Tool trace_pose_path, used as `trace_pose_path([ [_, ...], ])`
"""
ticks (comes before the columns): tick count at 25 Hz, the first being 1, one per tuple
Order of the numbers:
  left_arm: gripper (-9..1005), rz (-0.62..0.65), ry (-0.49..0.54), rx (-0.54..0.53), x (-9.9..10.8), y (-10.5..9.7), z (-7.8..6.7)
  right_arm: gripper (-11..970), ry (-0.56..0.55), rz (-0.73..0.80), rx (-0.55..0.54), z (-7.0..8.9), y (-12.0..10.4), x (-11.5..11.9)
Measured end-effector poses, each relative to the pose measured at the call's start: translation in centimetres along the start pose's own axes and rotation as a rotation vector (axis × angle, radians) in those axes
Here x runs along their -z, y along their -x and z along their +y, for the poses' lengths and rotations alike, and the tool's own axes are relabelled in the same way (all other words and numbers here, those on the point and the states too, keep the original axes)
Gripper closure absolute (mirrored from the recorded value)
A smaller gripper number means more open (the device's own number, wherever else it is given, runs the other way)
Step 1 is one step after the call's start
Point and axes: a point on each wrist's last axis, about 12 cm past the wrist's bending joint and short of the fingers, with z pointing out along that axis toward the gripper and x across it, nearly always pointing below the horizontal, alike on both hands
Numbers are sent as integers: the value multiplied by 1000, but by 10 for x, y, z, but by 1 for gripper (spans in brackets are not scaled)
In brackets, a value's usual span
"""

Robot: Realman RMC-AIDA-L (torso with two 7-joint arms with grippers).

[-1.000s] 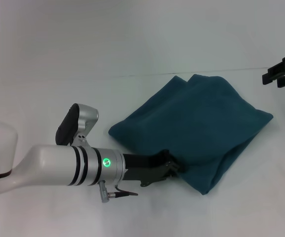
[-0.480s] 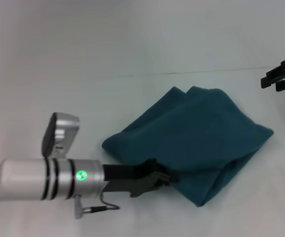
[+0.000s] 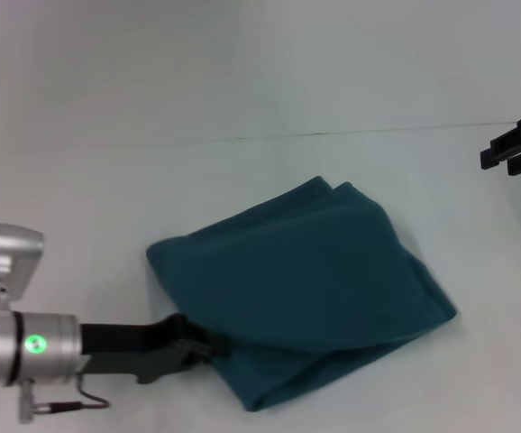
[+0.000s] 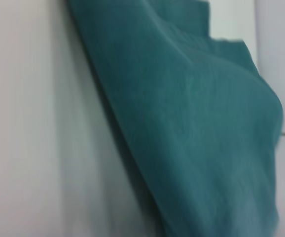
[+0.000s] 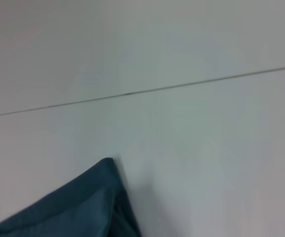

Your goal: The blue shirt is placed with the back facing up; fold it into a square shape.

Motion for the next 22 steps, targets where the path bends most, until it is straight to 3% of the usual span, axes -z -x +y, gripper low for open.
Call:
trace_pose_path([
  [5, 904, -20, 82, -48, 22, 18, 2, 500, 0, 4, -4, -1, -1, 0],
  [11, 905, -36, 161, -103, 35, 39, -4, 501, 4, 8, -4, 0, -2, -2],
  [22, 843, -74, 231, -226, 56, 51, -12, 504, 13, 23, -6, 1, -4, -7],
])
